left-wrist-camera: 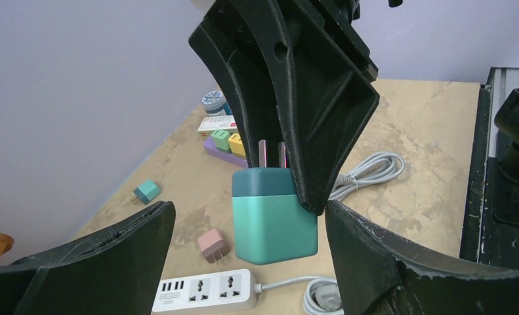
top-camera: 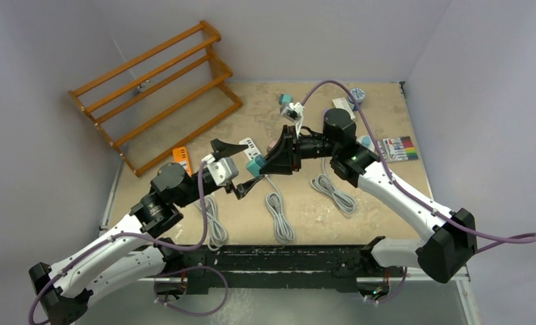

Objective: Insert the plug

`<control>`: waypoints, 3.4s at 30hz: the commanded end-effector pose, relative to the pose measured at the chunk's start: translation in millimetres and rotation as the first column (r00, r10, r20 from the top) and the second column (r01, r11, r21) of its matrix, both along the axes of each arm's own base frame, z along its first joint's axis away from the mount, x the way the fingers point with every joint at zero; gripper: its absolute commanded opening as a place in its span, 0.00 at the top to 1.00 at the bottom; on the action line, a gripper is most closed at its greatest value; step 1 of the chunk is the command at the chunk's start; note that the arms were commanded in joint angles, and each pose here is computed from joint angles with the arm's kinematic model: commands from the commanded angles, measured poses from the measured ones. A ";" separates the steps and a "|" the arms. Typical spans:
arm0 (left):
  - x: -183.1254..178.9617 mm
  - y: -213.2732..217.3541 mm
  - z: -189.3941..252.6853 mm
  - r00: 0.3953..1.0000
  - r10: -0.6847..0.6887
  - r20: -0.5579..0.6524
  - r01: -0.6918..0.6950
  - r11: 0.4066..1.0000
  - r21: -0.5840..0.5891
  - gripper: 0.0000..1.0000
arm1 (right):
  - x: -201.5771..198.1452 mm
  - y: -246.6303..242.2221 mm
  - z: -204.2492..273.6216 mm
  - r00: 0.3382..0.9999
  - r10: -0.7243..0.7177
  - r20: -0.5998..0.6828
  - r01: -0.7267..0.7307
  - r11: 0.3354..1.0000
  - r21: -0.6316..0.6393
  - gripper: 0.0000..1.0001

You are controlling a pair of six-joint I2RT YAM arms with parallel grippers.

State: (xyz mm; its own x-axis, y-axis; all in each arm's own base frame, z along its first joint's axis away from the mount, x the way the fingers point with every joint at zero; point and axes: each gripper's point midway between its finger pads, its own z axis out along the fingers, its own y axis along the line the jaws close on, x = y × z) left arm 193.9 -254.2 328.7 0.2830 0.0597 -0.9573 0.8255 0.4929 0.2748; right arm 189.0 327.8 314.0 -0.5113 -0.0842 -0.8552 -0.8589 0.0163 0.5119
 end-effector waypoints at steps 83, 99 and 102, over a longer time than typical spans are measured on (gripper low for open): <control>-44.5 -31.5 81.8 0.884 -0.347 -0.313 0.168 0.860 -0.481 1.00 | -44.1 -42.4 86.1 0.941 -0.132 0.310 0.049 0.964 0.263 0.38; -47.5 -23.2 105.1 0.856 -0.482 -0.188 0.198 0.640 -0.742 1.00 | -32.0 -66.6 131.1 0.934 -0.341 0.107 0.195 0.738 0.646 0.42; -46.8 -23.1 103.3 0.857 -0.480 -0.187 0.196 0.639 -0.743 1.00 | -28.9 -67.0 137.9 0.933 -0.348 0.097 0.199 0.719 0.666 0.41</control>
State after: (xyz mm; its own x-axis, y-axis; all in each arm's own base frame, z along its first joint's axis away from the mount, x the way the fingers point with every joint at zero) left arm 156.7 -291.1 399.3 -0.2516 -0.5750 -0.7785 0.9104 0.1324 -0.3920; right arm 168.0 275.9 404.9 -0.3106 0.4898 -0.8146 -0.9236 0.0471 0.3805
